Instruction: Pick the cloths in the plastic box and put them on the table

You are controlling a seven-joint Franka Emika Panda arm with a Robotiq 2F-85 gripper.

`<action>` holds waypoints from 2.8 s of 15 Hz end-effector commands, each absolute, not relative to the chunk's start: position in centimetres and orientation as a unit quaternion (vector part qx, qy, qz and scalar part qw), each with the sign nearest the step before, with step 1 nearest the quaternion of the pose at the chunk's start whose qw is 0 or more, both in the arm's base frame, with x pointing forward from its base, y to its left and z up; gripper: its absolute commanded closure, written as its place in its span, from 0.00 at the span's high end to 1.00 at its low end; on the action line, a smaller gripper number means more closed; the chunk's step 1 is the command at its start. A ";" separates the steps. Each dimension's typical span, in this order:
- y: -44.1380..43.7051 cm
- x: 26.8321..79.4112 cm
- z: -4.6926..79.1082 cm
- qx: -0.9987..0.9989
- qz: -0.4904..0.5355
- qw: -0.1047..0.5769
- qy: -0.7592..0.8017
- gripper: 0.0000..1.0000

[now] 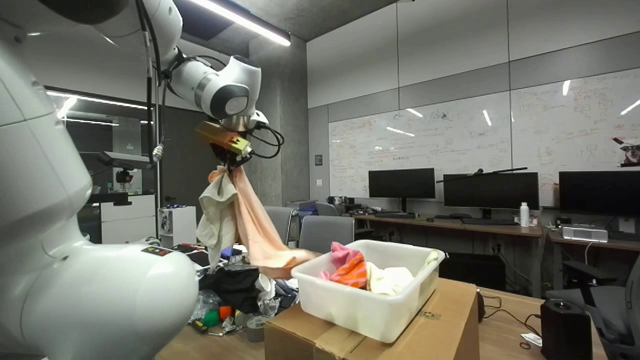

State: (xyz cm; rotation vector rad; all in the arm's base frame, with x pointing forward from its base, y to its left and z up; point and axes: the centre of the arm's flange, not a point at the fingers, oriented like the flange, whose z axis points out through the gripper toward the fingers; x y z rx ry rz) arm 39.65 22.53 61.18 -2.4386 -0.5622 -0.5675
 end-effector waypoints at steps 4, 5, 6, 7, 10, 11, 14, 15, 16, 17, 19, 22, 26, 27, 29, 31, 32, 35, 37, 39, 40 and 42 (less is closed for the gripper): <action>25.0 41.9 62.6 -0.875 -0.127 0.328 -0.334 0.06; 25.2 42.1 62.5 -0.873 -0.119 0.327 -0.341 0.06; 25.4 42.4 62.5 -0.874 -0.114 0.323 -0.345 0.06; 25.6 42.7 62.3 -0.876 -0.109 0.318 -0.346 0.06; 26.3 43.8 61.8 -0.882 -0.115 0.304 -0.340 0.05; 26.4 44.2 61.6 -0.885 -0.116 0.298 -0.338 0.07; 26.2 44.9 60.9 -0.891 -0.119 0.283 -0.335 0.42; 25.9 45.0 60.7 -0.893 -0.122 0.278 -0.333 0.49; 25.5 45.1 60.6 -0.895 -0.127 0.274 -0.328 0.56; 25.0 45.3 60.4 -0.898 -0.129 0.268 -0.325 0.65; 23.3 45.6 59.9 -0.909 -0.147 0.250 -0.299 0.80; 19.5 47.0 58.3 -0.939 -0.160 0.198 -0.232 1.00; 12.8 48.4 54.6 -0.968 -0.151 0.145 -0.141 1.00; 11.2 48.7 53.6 -0.973 -0.146 0.135 -0.116 1.00; 7.8 49.0 51.5 -0.982 -0.132 0.120 -0.063 1.00; 4.6 49.2 49.8 -0.986 -0.122 0.111 -0.008 1.00; 3.0 49.1 49.2 -0.987 -0.117 0.107 0.019 1.00; -0.5 48.8 47.9 -0.983 -0.111 0.100 0.103 1.00; -1.9 48.5 47.3 -0.978 -0.106 0.091 0.158 1.00; -2.7 48.3 46.6 -0.972 -0.100 0.077 0.197 1.00; -2.9 48.2 46.3 -0.970 -0.095 0.071 0.212 1.00; -3.0 48.3 45.8 -0.967 -0.085 0.062 0.233 1.00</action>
